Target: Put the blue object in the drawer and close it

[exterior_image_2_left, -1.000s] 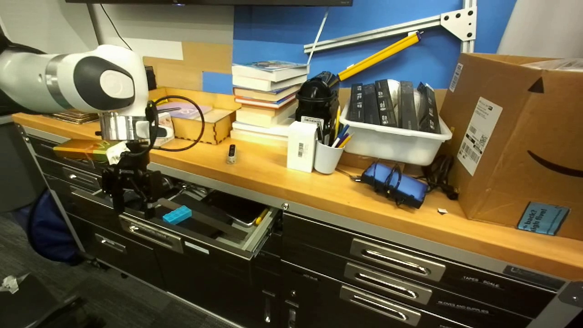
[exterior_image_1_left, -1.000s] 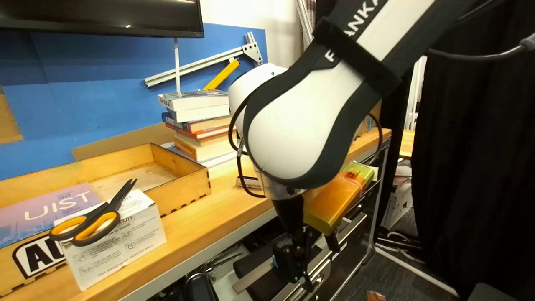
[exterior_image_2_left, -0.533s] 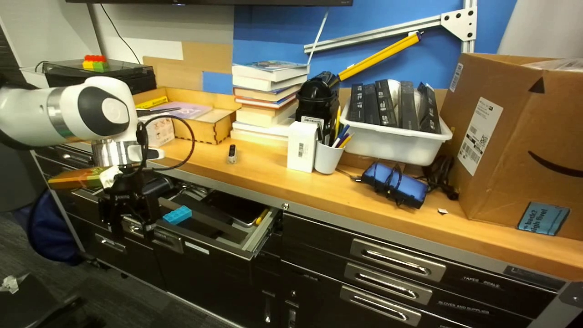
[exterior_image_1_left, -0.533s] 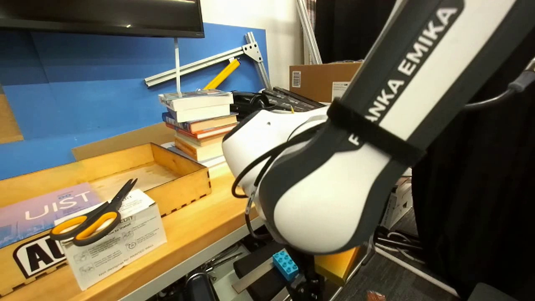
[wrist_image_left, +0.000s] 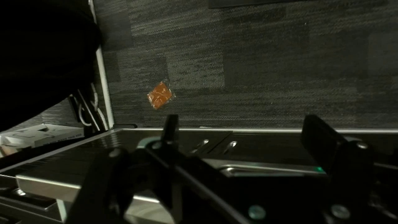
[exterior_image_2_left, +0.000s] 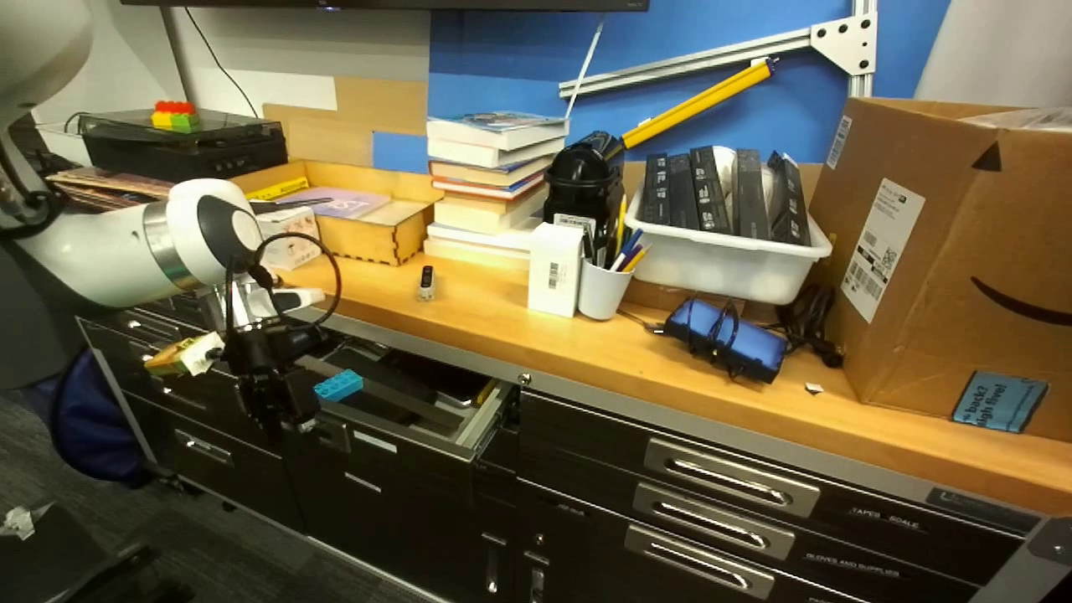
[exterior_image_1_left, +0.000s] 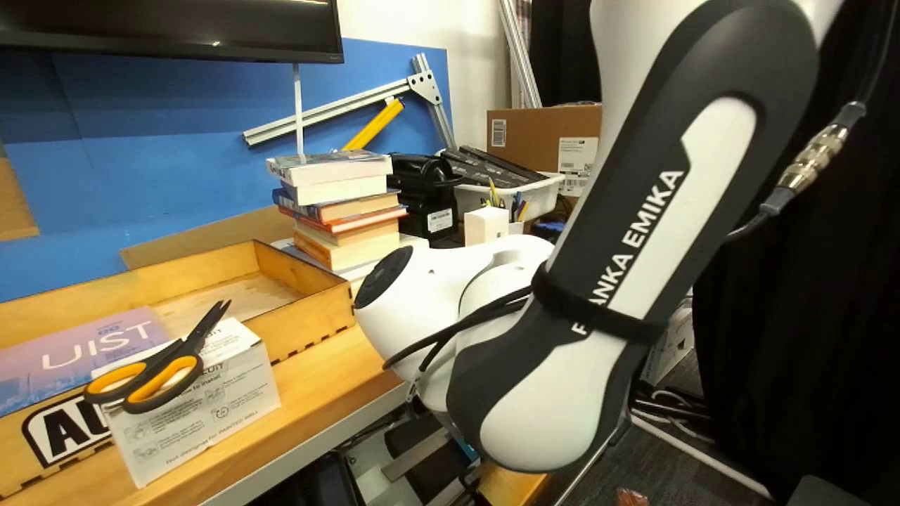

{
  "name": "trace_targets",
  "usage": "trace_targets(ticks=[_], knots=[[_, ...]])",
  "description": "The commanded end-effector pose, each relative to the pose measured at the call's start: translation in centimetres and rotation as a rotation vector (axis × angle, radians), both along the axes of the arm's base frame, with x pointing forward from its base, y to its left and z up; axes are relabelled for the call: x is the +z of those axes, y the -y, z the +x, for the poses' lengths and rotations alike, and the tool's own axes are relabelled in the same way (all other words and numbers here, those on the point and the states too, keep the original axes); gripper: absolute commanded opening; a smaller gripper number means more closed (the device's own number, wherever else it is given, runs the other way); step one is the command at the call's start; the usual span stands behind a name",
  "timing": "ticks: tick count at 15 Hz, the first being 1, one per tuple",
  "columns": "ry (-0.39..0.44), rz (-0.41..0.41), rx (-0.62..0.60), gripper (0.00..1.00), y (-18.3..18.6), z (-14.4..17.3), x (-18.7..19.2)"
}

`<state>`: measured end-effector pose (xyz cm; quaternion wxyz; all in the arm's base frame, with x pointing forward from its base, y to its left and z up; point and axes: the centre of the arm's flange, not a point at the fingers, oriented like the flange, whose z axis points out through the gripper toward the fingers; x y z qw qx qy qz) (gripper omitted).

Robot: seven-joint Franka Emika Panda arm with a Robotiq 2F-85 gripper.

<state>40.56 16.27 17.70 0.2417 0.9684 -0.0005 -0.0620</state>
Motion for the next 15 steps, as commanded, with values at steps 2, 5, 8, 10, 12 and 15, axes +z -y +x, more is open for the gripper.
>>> trace_targets(ticks=[2, 5, 8, 10, 12, 15], knots=[[0.162, -0.038, -0.118, 1.0, -2.1, 6.4, 0.1], [0.238, -0.037, -0.167, 1.0, -3.3, 9.6, 0.6], [0.297, -0.034, -0.197, 1.0, -4.3, 11.6, 1.1], [0.304, -0.024, -0.214, 1.0, -4.3, 11.6, 1.4], [0.278, -0.014, -0.21, 1.0, -3.7, 9.6, 2.9], [0.274, 0.009, -0.208, 1.0, -2.5, 7.3, 6.9]])
